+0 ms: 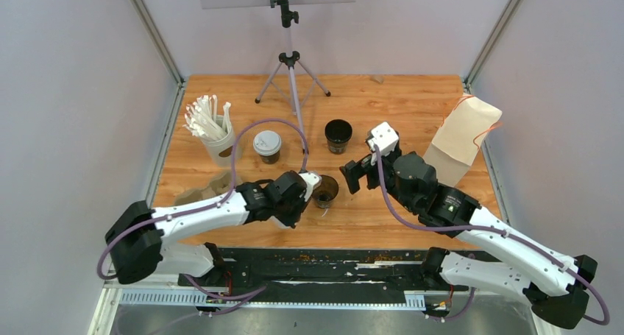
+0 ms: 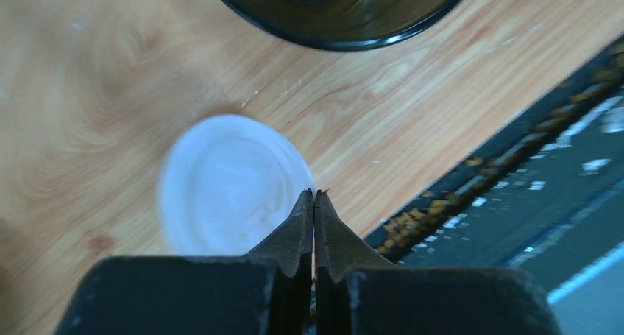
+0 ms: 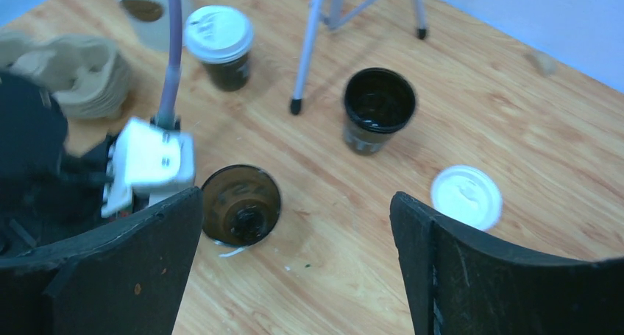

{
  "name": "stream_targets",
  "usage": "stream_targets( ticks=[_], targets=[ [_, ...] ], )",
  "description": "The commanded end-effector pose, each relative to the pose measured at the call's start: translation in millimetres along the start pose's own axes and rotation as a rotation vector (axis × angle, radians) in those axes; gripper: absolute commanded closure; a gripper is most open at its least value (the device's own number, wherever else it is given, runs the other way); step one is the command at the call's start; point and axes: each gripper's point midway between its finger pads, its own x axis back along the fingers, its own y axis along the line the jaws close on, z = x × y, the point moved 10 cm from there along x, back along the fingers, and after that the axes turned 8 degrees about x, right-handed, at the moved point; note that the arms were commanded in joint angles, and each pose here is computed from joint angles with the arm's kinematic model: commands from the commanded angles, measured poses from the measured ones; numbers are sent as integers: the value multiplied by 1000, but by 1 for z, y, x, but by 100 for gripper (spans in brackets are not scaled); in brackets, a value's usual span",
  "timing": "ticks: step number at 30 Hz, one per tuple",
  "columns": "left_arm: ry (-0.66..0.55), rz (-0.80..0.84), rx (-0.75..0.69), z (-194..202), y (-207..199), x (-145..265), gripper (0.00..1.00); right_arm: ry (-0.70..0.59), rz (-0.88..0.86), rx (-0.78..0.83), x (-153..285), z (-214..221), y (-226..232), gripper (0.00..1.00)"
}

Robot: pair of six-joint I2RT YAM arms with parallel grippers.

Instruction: Pack the takeout coffee

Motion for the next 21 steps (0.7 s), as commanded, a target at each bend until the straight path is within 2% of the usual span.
stream_targets(
  ticks=[1, 3, 8, 12, 17, 21],
  targets=[
    [-219, 97, 123, -44, -16, 68, 100, -213, -251, 46, 3, -9, 16, 3],
    [-312, 187, 238, -57, -14, 96, 100, -310, -333, 68, 5, -8, 22, 1],
    [-570, 555, 516, -83, -5, 154, 100, -626, -511, 220, 11, -4, 36, 0],
    [-621, 807, 597, -95, -16, 180, 100, -835, -547, 325, 16, -2, 40, 0],
    [-639, 1083, 660, -102, -28, 196, 100, -855, -539, 397, 8, -13, 42, 0],
    [-641, 1131, 675, -100, -30, 204, 100, -852, -531, 424, 0, -19, 45, 0]
  ],
)
